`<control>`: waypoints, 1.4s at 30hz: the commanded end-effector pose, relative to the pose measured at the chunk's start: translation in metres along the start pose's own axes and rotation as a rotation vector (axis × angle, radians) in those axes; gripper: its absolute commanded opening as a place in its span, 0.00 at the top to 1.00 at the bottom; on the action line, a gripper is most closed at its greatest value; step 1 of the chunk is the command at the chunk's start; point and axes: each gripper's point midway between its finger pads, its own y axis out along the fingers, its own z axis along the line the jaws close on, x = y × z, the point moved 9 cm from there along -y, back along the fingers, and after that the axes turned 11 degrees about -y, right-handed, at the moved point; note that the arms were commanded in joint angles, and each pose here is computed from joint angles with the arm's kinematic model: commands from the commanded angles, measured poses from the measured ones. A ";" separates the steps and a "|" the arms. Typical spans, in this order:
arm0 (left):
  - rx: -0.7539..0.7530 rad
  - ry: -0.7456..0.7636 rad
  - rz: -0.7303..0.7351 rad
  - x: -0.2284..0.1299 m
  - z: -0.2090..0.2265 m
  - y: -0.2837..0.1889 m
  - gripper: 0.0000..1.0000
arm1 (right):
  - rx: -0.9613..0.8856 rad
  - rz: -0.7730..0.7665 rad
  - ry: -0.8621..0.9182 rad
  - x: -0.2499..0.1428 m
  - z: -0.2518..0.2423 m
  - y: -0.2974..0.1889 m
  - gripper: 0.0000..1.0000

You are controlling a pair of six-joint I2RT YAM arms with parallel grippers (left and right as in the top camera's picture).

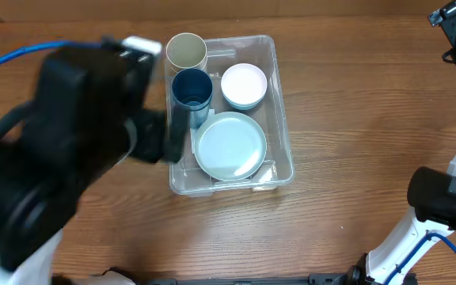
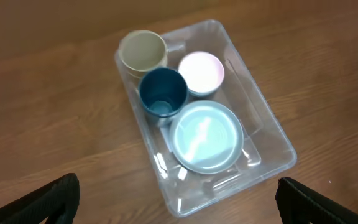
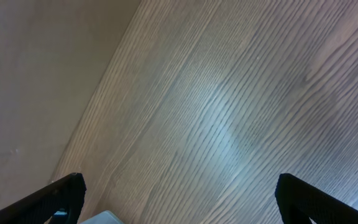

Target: Pack container

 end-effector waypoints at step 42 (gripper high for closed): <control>-0.010 -0.102 -0.741 -0.254 0.140 0.186 0.00 | 0.012 -0.032 0.007 0.002 0.000 -0.012 0.00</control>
